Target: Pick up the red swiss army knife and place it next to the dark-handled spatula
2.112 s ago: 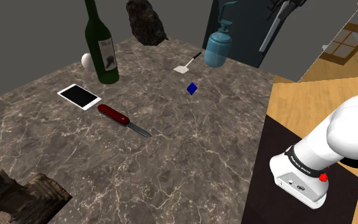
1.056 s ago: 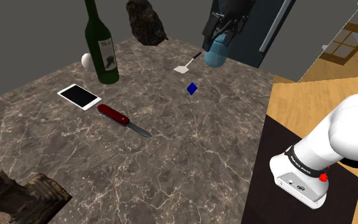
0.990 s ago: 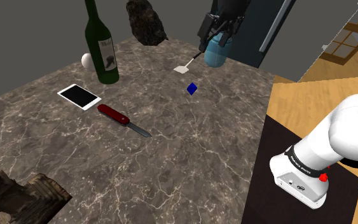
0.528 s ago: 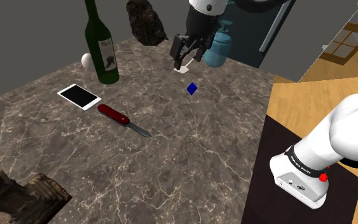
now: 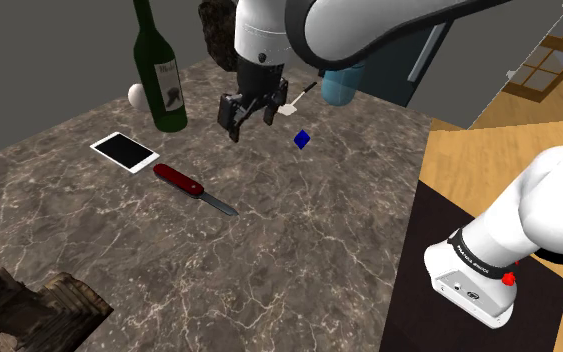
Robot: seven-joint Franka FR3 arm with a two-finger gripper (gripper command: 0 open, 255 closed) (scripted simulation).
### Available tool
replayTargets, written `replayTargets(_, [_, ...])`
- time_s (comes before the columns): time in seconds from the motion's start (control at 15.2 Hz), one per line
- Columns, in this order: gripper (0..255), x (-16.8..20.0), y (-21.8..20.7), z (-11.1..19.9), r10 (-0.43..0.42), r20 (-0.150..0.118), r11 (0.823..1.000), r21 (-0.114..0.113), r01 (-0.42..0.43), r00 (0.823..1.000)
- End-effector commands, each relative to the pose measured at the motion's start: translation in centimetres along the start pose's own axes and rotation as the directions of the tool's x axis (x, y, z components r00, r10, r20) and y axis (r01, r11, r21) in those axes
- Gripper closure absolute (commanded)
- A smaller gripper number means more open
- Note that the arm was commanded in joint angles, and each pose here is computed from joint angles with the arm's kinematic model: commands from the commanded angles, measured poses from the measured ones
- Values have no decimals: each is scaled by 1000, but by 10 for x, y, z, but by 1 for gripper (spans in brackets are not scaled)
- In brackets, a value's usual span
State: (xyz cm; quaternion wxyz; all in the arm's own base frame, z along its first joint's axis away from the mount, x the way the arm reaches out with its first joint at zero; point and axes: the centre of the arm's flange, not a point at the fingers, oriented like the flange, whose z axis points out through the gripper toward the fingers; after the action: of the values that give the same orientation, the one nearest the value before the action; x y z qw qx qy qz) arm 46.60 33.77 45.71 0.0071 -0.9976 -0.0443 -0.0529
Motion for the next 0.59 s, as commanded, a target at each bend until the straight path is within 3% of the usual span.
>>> replayTargets(0.0, [0, 6, -22, 14, -16, 10, 1000, -2, 16, 1000])
replayTargets(0.53, [0, 29, -107, 77, -78, 48, 997, -7, 79, 996])
